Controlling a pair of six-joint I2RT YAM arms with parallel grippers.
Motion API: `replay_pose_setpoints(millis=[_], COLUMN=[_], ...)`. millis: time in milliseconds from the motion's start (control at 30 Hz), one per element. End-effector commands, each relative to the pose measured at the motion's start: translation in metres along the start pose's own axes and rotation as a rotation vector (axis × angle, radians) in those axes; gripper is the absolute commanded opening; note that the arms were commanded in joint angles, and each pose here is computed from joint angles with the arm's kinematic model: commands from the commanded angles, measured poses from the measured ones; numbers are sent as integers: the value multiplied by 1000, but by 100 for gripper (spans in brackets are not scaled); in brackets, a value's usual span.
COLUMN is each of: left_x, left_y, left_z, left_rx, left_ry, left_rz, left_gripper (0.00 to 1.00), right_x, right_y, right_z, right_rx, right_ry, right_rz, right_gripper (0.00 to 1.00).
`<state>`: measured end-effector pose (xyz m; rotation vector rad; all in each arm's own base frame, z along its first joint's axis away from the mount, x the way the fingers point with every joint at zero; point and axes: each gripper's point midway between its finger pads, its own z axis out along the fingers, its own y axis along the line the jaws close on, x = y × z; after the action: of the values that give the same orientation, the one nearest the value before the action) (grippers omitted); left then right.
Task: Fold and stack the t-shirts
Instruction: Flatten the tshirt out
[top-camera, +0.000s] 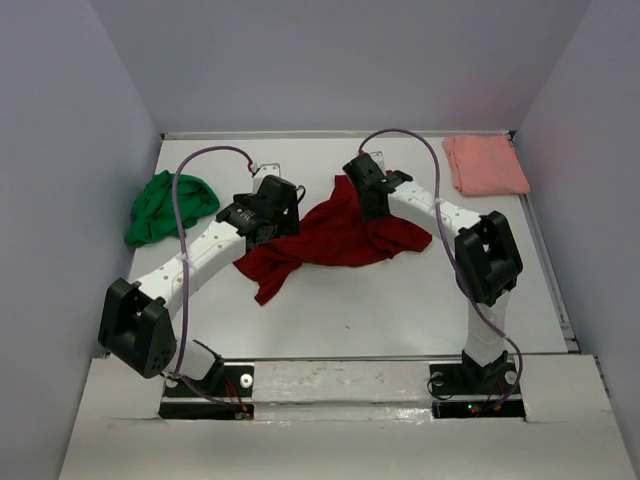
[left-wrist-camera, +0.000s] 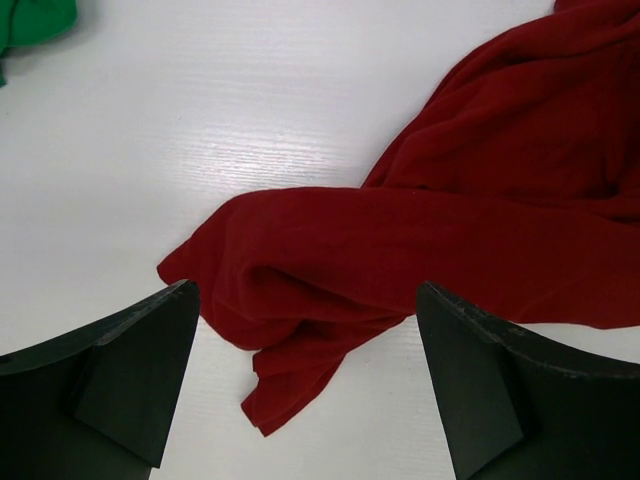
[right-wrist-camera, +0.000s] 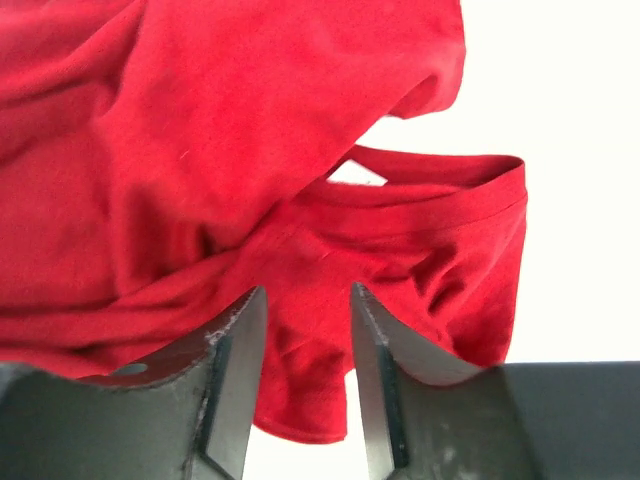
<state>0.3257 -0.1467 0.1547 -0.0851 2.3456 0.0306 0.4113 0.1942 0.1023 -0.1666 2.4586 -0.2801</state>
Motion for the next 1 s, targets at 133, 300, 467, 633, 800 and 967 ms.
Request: replay_pose_setpoints(millis=[133,300,467,633,800,967], left_x=[-23,-23,-22,-20,-21,-22], left_y=[-1,0,-2,-3,-1,-1], left_z=[-10,-9,-7,-4,-5,-6], left_rx=[7,1,3,5,-2,-4], left_ry=[-59,-57,-56,-44,-49,-51], left_rz=[-10,-7,-8,-9,-7,-8], left_gripper=[99,99,99,99,99,99], right_x=[-20,-22,-19,-17,-8,2], right_y=[-24,-15,-1,-1,-2,-1], right_z=[24,31,30,30,32,34], right_rx=[-9,-98,-168,-172,-164,-169], right_ry=[-26,-15,2,7,24,40], right_rz=[77,104,109,110,114,125], right_gripper=[42,40,39,38,38,37])
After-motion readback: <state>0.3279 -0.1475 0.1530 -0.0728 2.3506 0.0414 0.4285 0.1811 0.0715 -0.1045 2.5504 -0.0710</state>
